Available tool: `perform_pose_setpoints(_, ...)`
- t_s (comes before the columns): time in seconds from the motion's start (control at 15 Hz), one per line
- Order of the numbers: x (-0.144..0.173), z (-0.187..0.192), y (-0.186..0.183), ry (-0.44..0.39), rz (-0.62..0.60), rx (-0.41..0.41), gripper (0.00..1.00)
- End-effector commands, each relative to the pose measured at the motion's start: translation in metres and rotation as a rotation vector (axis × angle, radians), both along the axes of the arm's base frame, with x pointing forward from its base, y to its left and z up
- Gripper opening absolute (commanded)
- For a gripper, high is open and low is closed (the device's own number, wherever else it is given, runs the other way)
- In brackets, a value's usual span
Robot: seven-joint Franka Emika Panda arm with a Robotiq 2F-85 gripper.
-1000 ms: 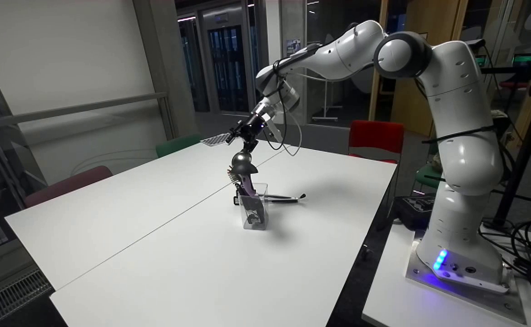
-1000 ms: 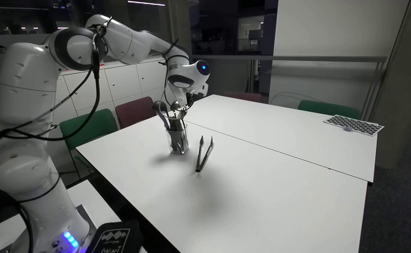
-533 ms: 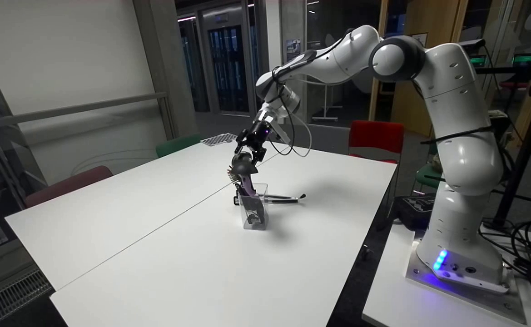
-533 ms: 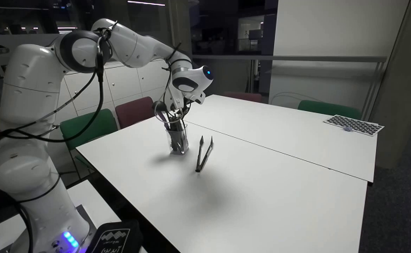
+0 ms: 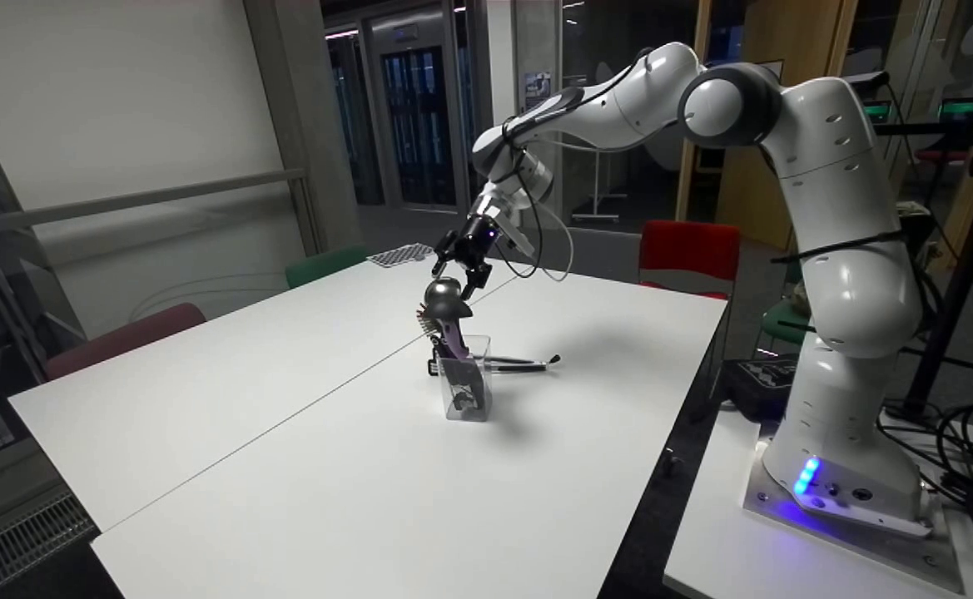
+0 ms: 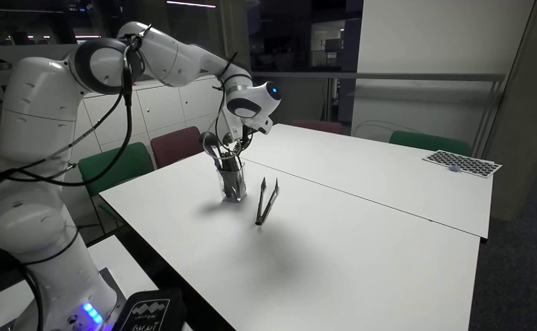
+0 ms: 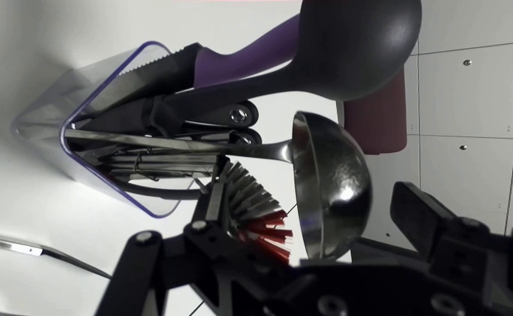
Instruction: Remove two utensils from the utensil holder
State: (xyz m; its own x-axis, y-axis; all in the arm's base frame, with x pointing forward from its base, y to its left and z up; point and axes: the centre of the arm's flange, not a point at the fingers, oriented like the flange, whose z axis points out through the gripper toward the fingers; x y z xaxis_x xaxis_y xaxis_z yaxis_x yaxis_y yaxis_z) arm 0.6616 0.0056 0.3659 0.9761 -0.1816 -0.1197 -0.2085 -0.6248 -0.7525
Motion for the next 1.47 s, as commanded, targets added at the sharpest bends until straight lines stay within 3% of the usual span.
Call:
perform_pose_setpoints(0.0, 0.0043, 0.0160, -0.0007, -0.081, -0.053, 0.012, 1.00)
perform_pose_setpoints(0.13, 0.0078, 0.0176, 0.0000, -0.113, -0.084, 0.012, 0.98)
perform_pose_setpoints(0.2, 0.0087, 0.0181, -0.0004, -0.130, -0.090, 0.020, 0.73)
perform_pose_setpoints(0.33, 0.0100, 0.0183, -0.0009, -0.154, -0.103, 0.031, 0.72)
perform_pose_setpoints(0.87, 0.0101, 0.0174, -0.0026, -0.200, -0.084, 0.060, 0.12)
perform_pose_setpoints(0.93, 0.0099, 0.0170, -0.0028, -0.202, -0.082, 0.059, 0.53)
perform_pose_setpoints(1.07, 0.0098, 0.0165, -0.0027, -0.201, -0.079, 0.057, 0.50)
perform_pose_setpoints(1.4, 0.0067, 0.0148, 0.0001, -0.199, -0.060, 0.055, 0.86)
